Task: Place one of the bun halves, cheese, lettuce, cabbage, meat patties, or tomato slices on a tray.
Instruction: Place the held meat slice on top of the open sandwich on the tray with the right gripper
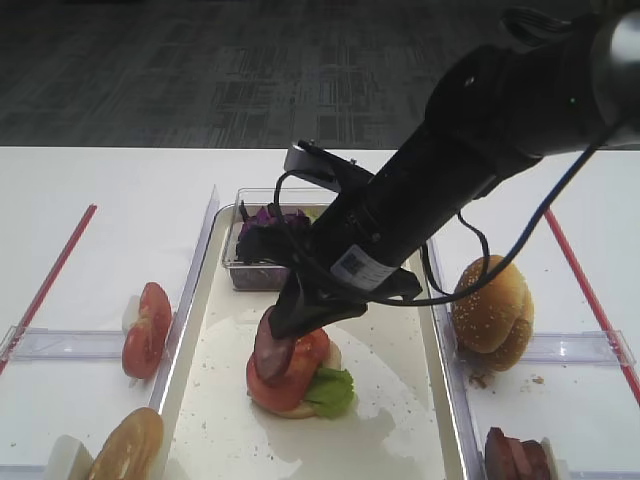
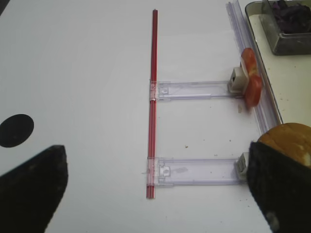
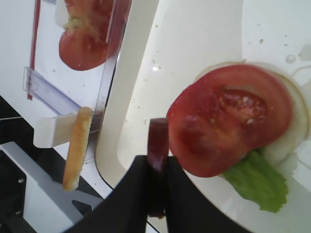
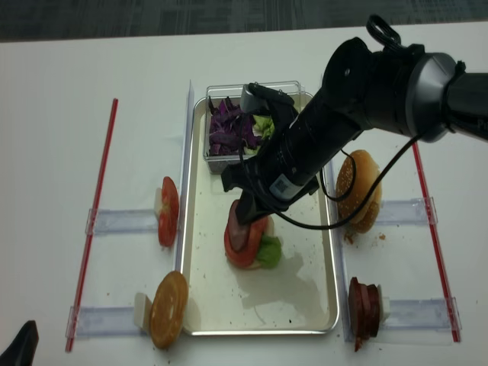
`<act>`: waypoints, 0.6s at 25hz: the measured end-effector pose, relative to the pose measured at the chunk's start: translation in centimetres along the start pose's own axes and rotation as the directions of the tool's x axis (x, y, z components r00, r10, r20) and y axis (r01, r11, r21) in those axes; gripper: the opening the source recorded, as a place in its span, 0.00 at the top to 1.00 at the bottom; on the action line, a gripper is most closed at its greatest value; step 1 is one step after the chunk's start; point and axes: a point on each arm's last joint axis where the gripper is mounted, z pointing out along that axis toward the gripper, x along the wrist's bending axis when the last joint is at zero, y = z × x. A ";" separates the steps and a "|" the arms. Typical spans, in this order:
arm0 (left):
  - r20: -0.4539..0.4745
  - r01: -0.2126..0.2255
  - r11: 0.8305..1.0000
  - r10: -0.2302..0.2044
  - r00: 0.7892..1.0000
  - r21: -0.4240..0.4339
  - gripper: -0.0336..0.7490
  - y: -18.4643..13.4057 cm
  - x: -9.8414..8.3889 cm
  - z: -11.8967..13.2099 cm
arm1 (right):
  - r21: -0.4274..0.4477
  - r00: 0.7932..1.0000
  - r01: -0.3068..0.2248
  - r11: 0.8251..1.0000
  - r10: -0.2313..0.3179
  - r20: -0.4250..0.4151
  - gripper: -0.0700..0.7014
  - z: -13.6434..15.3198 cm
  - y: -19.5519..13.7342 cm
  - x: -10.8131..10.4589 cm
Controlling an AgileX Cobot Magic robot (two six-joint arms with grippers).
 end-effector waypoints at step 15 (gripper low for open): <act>-0.002 -0.001 1.000 0.001 1.000 0.000 0.08 0.0 0.0 0.0 | -0.031 1.000 0.012 0.999 -0.011 0.024 0.77 0.8 0.5 -0.7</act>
